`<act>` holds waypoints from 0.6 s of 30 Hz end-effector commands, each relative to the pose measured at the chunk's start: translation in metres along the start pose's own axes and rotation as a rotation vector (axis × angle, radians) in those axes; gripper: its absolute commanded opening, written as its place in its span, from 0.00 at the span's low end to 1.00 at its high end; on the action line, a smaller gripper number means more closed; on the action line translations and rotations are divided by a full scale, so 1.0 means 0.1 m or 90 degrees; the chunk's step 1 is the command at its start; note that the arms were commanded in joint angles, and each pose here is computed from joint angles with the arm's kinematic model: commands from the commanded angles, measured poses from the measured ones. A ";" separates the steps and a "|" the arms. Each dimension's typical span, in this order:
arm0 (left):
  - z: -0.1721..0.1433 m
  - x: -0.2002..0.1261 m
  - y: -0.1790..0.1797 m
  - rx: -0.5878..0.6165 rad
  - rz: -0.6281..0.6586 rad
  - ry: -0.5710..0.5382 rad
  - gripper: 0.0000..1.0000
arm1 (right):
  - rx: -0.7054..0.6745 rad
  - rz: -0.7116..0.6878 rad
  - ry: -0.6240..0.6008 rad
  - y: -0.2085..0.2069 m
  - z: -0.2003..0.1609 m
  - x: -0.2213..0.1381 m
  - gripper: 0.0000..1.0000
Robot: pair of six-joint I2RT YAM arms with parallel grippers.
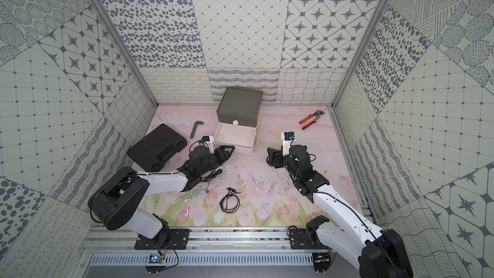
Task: Place the wired earphones into the drawer by color
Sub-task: Open the drawer in the storage box, then pick up the wired earphones from the center of the board.
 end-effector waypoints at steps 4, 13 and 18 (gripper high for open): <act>0.00 -0.10 0.00 0.028 0.022 -0.001 0.74 | 0.006 0.004 -0.023 0.00 0.06 -0.02 0.72; 0.03 -0.57 0.07 0.097 0.155 0.020 0.99 | 0.018 0.015 0.013 0.03 -0.01 0.04 0.73; 0.01 -0.92 0.07 0.185 0.218 0.062 0.99 | 0.022 0.037 0.055 0.06 -0.13 0.11 0.74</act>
Point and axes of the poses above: each gripper's point midway between its finger pads, its own x axis out along the fingers, its own y axis along the line the jaws close on, z = x × y, the point moved 5 cm from there along -x, back along the fingers
